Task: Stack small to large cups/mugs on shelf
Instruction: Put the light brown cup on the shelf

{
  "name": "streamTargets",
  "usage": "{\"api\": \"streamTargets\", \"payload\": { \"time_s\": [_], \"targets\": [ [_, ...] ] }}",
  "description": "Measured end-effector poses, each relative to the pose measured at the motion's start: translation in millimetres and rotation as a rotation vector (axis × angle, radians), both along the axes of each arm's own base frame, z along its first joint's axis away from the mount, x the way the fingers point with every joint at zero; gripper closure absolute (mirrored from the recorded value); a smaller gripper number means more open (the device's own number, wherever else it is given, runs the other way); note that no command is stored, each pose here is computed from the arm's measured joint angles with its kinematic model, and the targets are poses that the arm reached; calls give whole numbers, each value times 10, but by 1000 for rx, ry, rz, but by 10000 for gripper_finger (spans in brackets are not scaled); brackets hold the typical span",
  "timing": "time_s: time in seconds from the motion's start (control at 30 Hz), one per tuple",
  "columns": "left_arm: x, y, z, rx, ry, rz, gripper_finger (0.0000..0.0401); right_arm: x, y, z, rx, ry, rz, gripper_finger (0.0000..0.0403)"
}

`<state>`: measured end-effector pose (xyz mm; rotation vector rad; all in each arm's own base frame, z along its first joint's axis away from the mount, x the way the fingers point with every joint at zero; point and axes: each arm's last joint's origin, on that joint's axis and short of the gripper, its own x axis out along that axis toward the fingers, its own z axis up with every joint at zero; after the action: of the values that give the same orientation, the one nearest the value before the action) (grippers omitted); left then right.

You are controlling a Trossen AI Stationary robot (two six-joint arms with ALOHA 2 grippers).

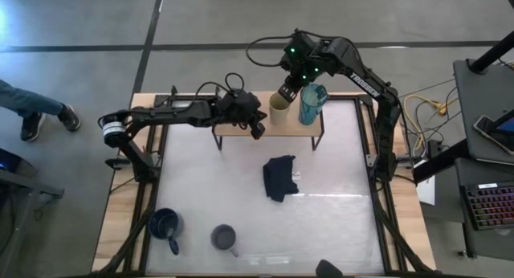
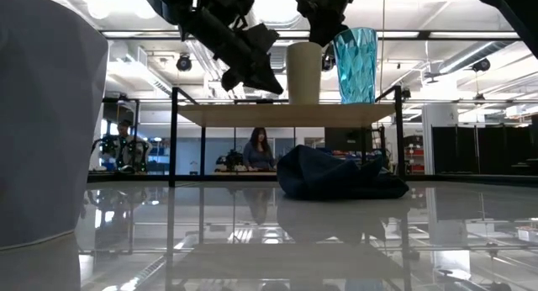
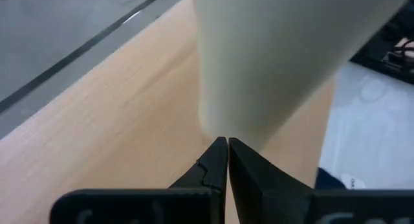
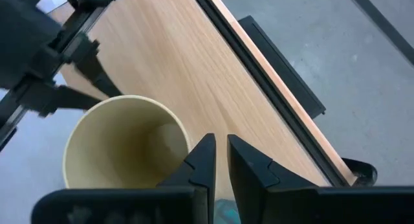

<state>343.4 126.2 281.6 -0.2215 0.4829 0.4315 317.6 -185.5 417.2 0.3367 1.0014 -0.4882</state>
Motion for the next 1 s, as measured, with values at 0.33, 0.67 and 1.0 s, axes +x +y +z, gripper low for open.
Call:
{"api": "streamTargets", "payload": {
  "time_s": [0.33, 0.67, 1.0],
  "targets": [
    [35, 29, 89, 34, -96, 5, 401, 2, -3, 2, -3, -3, 2, 369],
    [107, 137, -40, 18, -104, 25, 401, -2, -1, -1, -1, 2, 5, 369],
    [43, 125, 14, 1, -86, 35, 401, -49, 27, 10, 12, 26, 5, 369]
  ]
}}
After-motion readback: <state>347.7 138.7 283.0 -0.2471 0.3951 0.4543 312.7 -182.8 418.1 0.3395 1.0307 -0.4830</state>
